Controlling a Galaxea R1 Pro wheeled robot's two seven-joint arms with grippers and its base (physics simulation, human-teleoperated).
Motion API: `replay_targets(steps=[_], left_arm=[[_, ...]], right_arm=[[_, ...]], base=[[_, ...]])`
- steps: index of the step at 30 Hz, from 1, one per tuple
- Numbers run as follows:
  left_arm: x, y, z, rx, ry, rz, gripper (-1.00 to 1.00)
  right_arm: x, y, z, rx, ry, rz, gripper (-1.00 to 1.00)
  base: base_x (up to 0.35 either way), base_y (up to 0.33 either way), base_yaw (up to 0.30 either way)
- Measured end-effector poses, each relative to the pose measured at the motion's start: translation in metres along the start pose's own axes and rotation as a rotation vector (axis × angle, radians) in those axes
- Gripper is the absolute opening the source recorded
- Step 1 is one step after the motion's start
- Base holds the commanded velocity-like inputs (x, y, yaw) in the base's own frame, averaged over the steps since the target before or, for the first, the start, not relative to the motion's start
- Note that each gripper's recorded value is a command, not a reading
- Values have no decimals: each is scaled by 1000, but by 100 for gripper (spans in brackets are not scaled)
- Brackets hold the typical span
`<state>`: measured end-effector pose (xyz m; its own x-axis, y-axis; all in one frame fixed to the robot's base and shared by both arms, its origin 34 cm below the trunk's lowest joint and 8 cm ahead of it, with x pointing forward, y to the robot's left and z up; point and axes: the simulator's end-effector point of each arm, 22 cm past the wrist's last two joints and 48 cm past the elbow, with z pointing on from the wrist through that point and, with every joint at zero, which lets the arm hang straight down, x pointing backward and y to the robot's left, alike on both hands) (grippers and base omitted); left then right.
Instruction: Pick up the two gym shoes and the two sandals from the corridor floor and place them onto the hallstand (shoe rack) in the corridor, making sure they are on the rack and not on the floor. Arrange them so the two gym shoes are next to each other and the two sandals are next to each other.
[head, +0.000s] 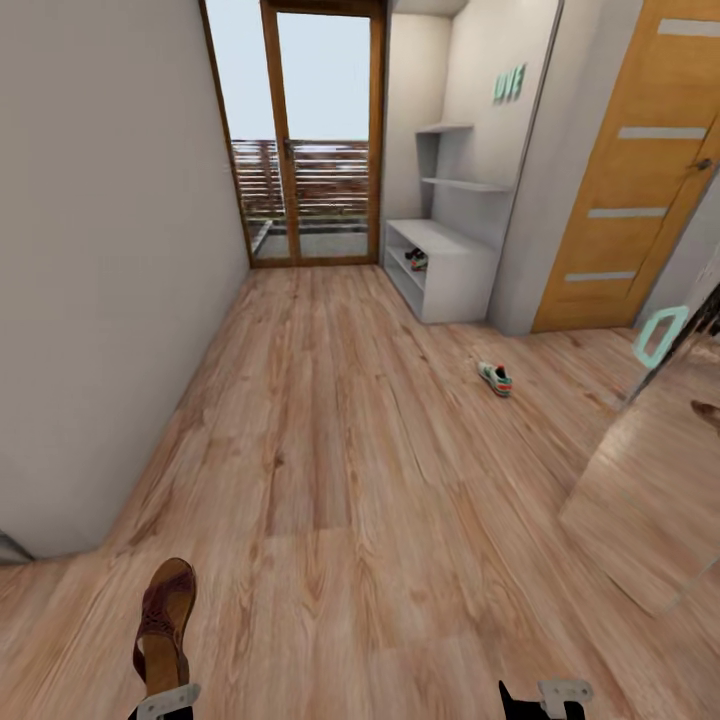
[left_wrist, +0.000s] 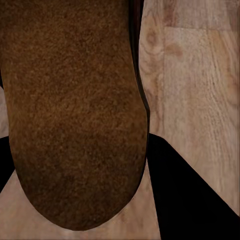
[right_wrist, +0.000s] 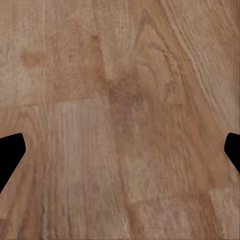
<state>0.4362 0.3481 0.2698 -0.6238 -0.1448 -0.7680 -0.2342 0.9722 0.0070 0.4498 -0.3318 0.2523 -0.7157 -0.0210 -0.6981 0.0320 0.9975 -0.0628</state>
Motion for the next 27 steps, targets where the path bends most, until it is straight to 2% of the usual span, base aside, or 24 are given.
replay_targets(steps=[27], left_arm=[[0, 0, 0, 1, 0, 0, -100]], right_arm=[[0, -2, 0, 3, -1, -2, 100]], base=[[339, 0, -2]])
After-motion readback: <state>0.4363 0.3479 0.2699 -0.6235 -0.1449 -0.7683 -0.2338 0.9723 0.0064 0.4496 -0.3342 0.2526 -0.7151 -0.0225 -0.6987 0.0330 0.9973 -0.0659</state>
